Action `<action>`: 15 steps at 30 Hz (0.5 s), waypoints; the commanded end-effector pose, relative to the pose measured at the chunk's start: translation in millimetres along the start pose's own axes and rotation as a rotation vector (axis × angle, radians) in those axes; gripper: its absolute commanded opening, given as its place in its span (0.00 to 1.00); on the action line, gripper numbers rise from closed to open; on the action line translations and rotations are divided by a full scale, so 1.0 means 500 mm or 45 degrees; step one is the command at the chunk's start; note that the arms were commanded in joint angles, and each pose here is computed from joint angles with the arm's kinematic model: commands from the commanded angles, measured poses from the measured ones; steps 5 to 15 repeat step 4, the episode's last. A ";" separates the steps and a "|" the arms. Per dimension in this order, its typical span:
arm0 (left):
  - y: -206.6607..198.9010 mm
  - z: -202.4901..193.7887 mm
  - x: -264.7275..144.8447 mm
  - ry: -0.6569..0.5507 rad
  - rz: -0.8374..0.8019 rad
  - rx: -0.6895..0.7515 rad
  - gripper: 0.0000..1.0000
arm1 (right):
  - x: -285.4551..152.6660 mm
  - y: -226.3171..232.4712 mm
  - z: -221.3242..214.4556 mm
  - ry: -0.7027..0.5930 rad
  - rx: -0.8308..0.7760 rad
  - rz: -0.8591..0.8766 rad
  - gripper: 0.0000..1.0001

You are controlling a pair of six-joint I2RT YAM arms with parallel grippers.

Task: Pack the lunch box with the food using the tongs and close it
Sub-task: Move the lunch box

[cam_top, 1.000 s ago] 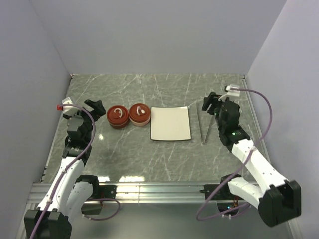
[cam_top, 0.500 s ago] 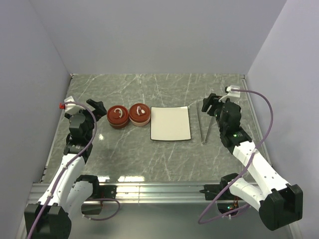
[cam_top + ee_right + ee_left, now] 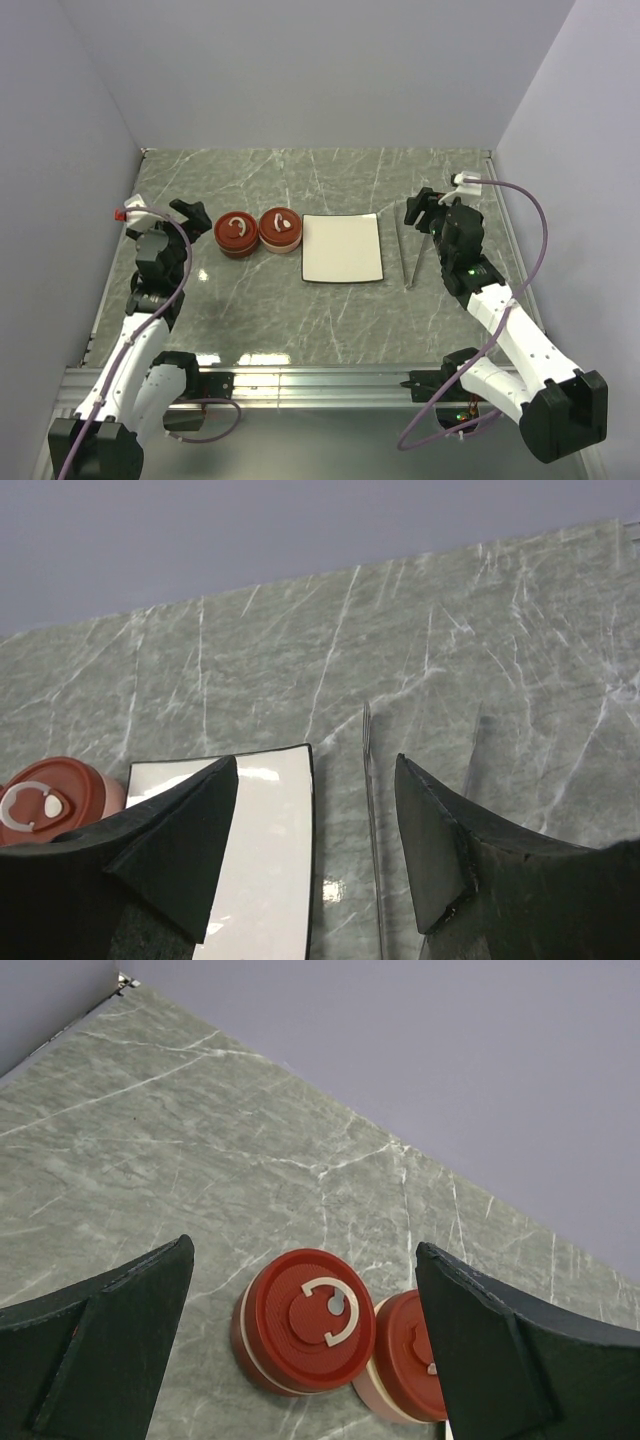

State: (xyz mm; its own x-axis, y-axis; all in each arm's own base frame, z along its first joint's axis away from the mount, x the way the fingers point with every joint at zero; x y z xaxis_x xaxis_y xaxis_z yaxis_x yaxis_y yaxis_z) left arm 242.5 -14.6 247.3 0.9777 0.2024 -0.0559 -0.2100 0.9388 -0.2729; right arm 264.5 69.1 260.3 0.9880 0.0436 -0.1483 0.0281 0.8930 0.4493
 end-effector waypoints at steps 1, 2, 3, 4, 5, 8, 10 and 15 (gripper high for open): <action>-0.008 0.030 -0.001 -0.076 -0.007 -0.031 1.00 | 0.000 0.004 0.011 -0.038 0.010 0.016 0.71; -0.008 0.032 -0.001 -0.081 -0.004 -0.036 1.00 | -0.001 0.005 0.012 -0.041 0.011 0.018 0.71; -0.008 0.031 0.001 -0.079 -0.003 -0.035 0.99 | 0.000 0.004 0.012 -0.040 0.011 0.017 0.71; -0.008 0.030 0.001 -0.081 -0.002 -0.038 1.00 | 0.000 0.004 0.011 -0.039 0.011 0.018 0.71; -0.008 0.030 0.001 -0.081 -0.002 -0.038 1.00 | 0.000 0.004 0.011 -0.039 0.011 0.018 0.71; -0.008 0.030 0.001 -0.081 -0.002 -0.038 1.00 | 0.000 0.004 0.011 -0.039 0.011 0.018 0.71; -0.008 0.030 0.001 -0.081 -0.002 -0.038 1.00 | 0.000 0.004 0.011 -0.039 0.011 0.018 0.71; -0.008 0.030 0.001 -0.081 -0.002 -0.038 1.00 | 0.000 0.004 0.011 -0.039 0.011 0.018 0.71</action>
Point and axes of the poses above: each gripper's point midway between its finger pads, its own x axis out along the fingers, its own y axis along the line the jaws close on, z = x × y, the point moved 9 cm from there along -x, back along the fingers, and after that the axes turned 13 degrees about x, right-handed, at the moved point
